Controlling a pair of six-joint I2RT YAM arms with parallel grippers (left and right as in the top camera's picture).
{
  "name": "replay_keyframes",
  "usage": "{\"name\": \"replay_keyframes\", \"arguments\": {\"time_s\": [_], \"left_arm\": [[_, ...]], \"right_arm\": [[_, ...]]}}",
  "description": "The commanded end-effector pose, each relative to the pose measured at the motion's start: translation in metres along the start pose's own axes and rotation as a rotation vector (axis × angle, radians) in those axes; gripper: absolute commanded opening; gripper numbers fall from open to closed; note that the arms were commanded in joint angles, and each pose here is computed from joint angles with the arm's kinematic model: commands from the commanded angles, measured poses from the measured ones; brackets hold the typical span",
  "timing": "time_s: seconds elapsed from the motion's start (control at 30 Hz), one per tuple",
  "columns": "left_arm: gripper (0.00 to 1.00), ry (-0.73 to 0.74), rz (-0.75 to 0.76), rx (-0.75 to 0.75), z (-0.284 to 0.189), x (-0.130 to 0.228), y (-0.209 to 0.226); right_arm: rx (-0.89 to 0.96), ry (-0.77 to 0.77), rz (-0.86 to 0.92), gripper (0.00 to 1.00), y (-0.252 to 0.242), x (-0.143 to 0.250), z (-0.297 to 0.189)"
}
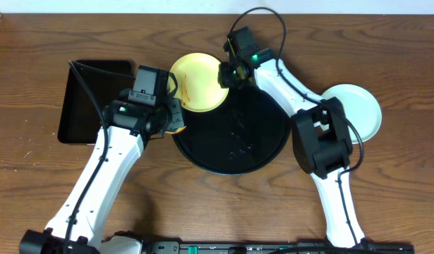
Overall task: Clean dirty plates on tray and stack at the side
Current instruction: 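Move the right gripper to the yellow plate and drag it to tray center, then scrub the yellow plate with the sponge in the left gripper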
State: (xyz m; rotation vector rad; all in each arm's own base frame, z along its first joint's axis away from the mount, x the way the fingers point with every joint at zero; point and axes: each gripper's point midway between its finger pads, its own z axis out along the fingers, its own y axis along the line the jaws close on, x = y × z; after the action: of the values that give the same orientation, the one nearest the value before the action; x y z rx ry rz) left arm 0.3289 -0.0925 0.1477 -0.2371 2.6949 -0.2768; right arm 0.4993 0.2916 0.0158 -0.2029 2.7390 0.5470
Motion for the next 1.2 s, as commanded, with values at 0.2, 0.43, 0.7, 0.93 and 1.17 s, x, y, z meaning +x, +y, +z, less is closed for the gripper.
{"name": "replay_keyframes", "arguments": {"time_s": [0.2, 0.43, 0.7, 0.93, 1.17], "left_arm": [[0.08, -0.018, -0.011, 0.011, 0.001, -0.007, -0.003], [0.08, -0.041, -0.01, 0.021, 0.001, -0.012, -0.005], [0.08, -0.106, -0.006, 0.052, -0.001, -0.029, -0.013], [0.08, -0.067, -0.009, 0.036, 0.019, -0.026, -0.011], [0.07, 0.053, -0.015, 0.073, 0.053, -0.009, -0.017]], "right_arm": [[0.065, 0.144, 0.027, 0.01, -0.01, 0.04, 0.017], [0.11, 0.217, 0.04, 0.01, -0.024, 0.05, -0.016], [0.394, 0.249, 0.03, 0.01, -0.065, 0.059, -0.08], [0.446, 0.323, 0.032, 0.01, -0.077, 0.08, -0.085], [0.372, 0.342, 0.051, 0.18, -0.072, 0.093, -0.064]]}}
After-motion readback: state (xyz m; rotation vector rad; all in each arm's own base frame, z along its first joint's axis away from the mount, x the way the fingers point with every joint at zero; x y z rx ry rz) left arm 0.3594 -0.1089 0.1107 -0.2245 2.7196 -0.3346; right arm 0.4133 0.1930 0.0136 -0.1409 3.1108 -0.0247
